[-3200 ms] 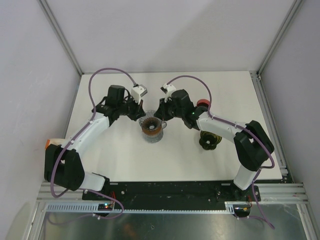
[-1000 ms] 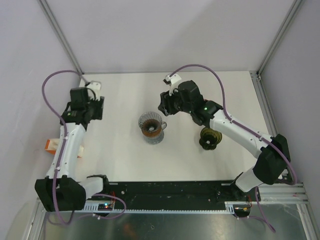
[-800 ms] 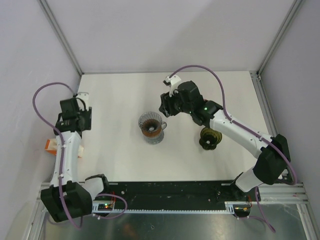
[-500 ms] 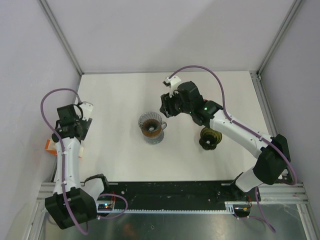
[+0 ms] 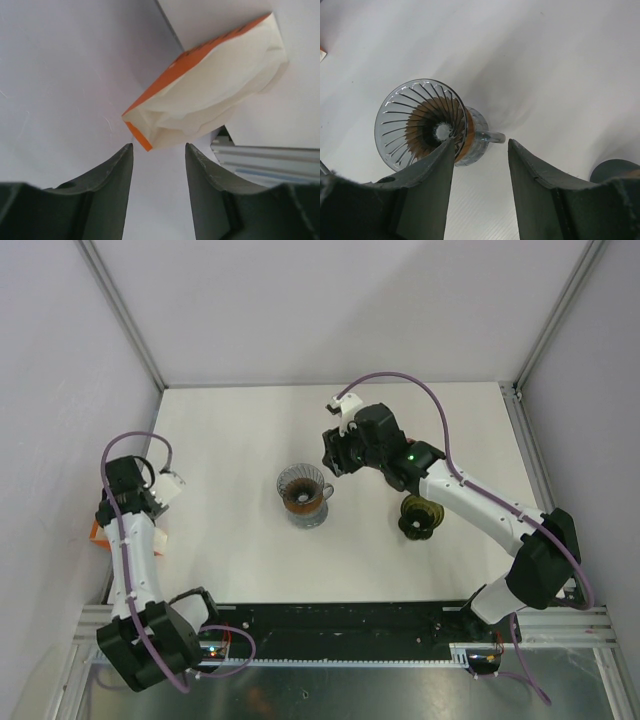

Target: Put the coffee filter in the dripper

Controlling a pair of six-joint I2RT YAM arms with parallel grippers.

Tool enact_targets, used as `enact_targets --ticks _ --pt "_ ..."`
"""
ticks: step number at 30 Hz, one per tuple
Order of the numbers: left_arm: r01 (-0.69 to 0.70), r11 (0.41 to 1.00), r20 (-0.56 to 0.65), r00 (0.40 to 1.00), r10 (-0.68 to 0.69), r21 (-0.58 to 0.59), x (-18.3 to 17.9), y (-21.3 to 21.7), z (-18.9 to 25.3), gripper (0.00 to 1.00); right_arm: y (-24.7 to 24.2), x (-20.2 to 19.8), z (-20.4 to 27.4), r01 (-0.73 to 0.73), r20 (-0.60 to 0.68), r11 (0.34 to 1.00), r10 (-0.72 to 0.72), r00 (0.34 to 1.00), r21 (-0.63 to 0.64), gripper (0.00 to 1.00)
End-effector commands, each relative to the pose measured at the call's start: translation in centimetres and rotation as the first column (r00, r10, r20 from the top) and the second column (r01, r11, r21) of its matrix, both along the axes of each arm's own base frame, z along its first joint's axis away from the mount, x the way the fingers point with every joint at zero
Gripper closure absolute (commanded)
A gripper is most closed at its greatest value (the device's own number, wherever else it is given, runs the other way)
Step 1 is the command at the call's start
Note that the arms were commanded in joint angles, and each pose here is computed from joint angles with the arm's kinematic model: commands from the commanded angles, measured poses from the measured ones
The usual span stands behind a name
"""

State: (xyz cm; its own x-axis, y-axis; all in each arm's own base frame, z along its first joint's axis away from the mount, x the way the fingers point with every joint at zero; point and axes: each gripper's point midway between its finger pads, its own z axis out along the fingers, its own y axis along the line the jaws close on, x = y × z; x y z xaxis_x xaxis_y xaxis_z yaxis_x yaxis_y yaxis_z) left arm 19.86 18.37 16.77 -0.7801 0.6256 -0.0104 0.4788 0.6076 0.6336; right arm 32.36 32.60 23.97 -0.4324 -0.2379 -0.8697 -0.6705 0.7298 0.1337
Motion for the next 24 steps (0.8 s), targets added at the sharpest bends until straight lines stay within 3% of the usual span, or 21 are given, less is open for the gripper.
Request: enact_targets --ticks 1,6,11,17,24 --pt "0.063 0.996 -0.124 0.991 -0.055 0.057 -1.7 1.3 -0.3 0.5 -0.1 0.2 -0.1 0.008 0.022 1.0 -0.007 1.0 -0.014 0.49" --pt "0.087 0.995 -0.166 0.983 -0.078 0.044 -2.0 1.4 -1.3 0.53 0.1 0.2 -0.4 0.001 0.016 1.0 -0.001 1.0 -0.013 0.49" --pt "0.123 0.992 -0.128 0.984 -0.122 0.004 -0.3 1.1 -0.9 0.56 0.1 0.2 -0.7 0.001 0.015 1.0 -0.001 1.0 -0.022 0.49" --pt "0.15 0.988 -0.138 0.979 -0.153 -0.029 0.8 1.1 -1.4 0.66 -0.1 0.3 -0.8 0.006 0.013 1.0 -0.006 1.0 -0.027 0.49" --pt "0.167 0.985 -0.141 0.975 -0.172 -0.043 1.6 1.3 -1.5 0.67 -0.2 0.3 -1.1 0.009 0.011 0.999 -0.008 1.0 -0.035 0.49"
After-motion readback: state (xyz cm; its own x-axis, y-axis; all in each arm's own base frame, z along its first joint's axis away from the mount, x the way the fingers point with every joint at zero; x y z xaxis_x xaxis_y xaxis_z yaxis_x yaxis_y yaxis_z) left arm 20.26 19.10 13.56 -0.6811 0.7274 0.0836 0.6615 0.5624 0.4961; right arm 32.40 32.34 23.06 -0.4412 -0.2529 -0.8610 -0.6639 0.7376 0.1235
